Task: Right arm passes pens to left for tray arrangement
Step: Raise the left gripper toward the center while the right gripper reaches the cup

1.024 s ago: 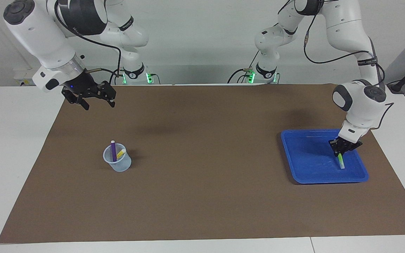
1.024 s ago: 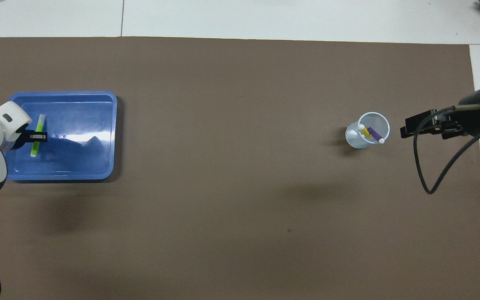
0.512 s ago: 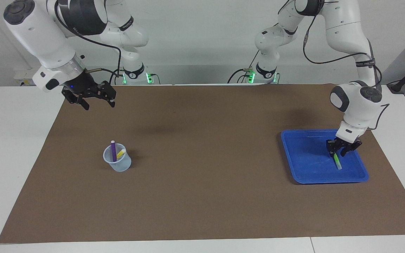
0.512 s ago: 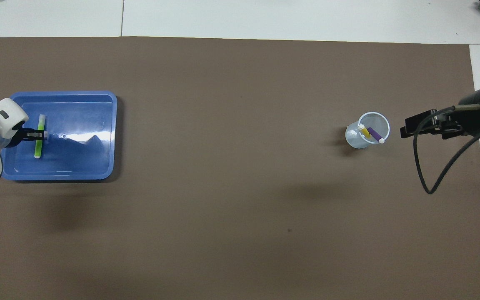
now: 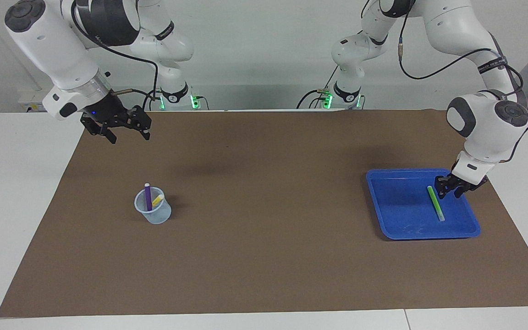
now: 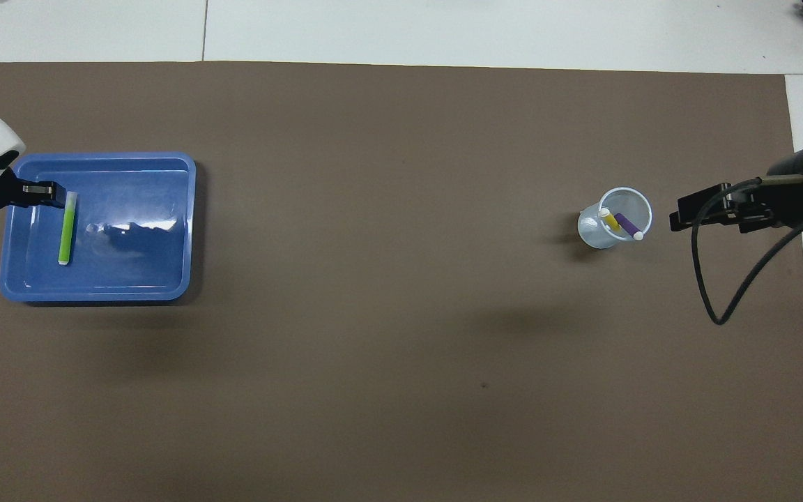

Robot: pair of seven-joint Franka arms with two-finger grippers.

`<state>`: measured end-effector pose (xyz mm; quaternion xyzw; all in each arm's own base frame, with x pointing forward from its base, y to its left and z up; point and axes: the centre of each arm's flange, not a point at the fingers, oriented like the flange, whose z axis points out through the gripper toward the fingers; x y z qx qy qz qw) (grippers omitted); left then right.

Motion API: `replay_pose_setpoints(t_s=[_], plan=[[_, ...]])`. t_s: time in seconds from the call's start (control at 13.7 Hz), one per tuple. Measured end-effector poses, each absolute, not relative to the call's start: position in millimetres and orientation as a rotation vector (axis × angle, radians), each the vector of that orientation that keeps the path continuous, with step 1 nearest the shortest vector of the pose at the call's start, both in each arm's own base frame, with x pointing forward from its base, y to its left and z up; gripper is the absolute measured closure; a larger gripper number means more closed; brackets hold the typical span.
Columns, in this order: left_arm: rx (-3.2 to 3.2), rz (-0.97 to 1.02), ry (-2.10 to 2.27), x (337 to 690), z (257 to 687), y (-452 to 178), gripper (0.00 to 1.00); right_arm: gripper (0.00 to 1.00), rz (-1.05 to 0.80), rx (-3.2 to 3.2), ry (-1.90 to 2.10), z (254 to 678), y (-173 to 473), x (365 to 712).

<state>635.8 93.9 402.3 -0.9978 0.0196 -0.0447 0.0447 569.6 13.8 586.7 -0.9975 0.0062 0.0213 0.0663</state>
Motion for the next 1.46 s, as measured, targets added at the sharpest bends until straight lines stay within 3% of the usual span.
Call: replay_pose_setpoints(t_s=[0.22, 0.29, 0.44, 0.51, 0.59, 0.73, 0.95, 1.46], plan=[[-3.107, -0.110, -0.117, 632.6, 420.3, 69.3, 0.38, 0.00, 0.064, -3.008, 0.018, 586.7, 13.9, 569.6], [-3.132, -0.087, -0.193, 629.2, 431.0, 55.3, 0.31, 0.00, 0.064, -3.008, 0.018, 586.7, 13.9, 569.6], [-3.154, -0.022, -0.368, 617.7, 455.1, 9.2, 0.27, 0.00, 0.064, -3.008, 0.018, 586.7, 13.9, 569.6], [-3.147, 0.005, -0.450, 611.8, 463.5, -19.4, 0.19, 0.00, 0.064, -3.008, 0.018, 586.7, 13.9, 569.6], [-3.134, 0.023, -0.521, 606.2, 469.2, -48.8, 0.19, 0.00, 0.064, -3.008, 0.019, 586.7, 13.8, 569.6], [-3.117, 0.059, -0.662, 596.3, 471.8, -103.0, 0.15, 0.00, 0.065, -3.008, 0.022, 586.4, 12.6, 569.6], [-3.126, 0.131, -0.862, 582.4, 476.9, -155.0, 0.01, 0.00, 0.064, -3.030, 0.030, 586.5, 6.5, 569.5], [-3.173, 0.340, -1.290, 554.6, 515.3, -214.6, 0.00, 0.00, 0.059, -3.046, 0.066, 570.7, -5.4, 562.2]])
